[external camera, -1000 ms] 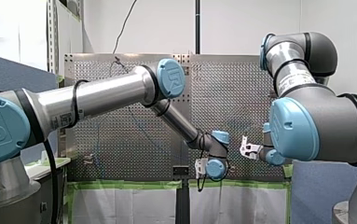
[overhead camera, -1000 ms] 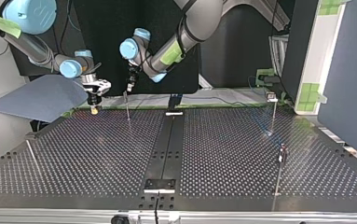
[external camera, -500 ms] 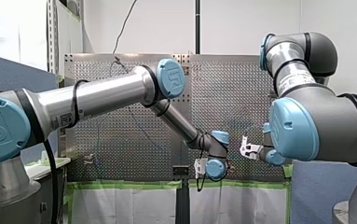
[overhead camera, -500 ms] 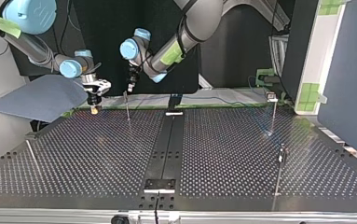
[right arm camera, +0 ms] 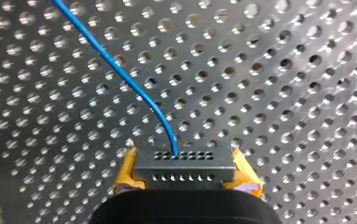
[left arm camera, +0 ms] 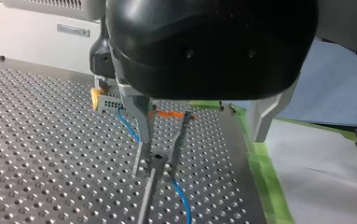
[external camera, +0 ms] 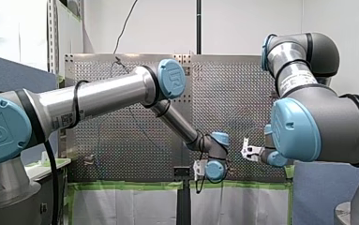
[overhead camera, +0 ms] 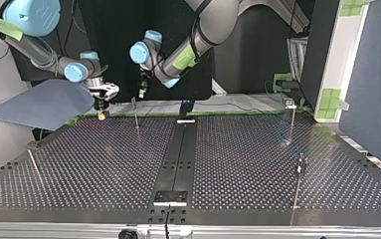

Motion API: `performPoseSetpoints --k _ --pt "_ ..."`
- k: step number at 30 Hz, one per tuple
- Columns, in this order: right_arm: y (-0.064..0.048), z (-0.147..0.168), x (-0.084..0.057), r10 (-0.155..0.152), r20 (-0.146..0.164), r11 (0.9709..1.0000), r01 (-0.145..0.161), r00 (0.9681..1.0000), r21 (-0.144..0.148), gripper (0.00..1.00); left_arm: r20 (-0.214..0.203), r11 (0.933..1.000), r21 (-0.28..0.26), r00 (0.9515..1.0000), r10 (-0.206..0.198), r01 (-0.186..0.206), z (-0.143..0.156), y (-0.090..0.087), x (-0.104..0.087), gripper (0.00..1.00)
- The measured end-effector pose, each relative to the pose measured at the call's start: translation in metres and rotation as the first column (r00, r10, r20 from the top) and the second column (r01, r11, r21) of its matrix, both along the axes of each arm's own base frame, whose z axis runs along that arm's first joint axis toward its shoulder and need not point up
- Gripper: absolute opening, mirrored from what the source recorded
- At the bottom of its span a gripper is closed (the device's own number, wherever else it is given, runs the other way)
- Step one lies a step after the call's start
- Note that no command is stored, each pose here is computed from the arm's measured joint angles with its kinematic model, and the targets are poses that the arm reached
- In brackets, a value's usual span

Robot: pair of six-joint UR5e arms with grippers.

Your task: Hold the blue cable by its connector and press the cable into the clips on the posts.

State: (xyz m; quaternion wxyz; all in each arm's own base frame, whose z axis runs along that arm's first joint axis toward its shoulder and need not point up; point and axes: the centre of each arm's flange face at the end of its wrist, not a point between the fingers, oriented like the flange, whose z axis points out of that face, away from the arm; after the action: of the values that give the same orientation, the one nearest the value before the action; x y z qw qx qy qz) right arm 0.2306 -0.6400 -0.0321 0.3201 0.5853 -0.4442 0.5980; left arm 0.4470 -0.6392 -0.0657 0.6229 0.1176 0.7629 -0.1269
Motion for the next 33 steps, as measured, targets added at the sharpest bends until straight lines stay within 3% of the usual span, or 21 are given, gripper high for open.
performPoseSetpoints --k 7,16,28,33 --pt "0.022 -0.016 -0.009 -0.009 -0.035 0.9993 0.010 0.9993 0.037 0.00 0.004 0.9993 0.008 0.9993 0.036 -0.036 0.005 0.010 -0.007 1.00" --pt "0.050 -0.034 -0.020 -0.013 -0.079 0.9979 0.017 0.9968 0.062 0.00 0.021 0.9996 -0.001 0.9993 0.030 -0.030 0.022 0.015 -0.021 1.00" --pt "0.088 -0.052 -0.033 -0.009 -0.098 0.9974 0.016 0.9951 0.070 0.00 0.042 0.9992 -0.020 0.9986 0.034 -0.033 0.045 0.027 -0.033 1.00" --pt "0.101 -0.058 -0.037 0.005 -0.103 0.9966 0.003 0.9947 0.082 0.00 0.052 0.9989 -0.033 0.9980 0.035 -0.033 0.057 0.031 -0.039 1.00"
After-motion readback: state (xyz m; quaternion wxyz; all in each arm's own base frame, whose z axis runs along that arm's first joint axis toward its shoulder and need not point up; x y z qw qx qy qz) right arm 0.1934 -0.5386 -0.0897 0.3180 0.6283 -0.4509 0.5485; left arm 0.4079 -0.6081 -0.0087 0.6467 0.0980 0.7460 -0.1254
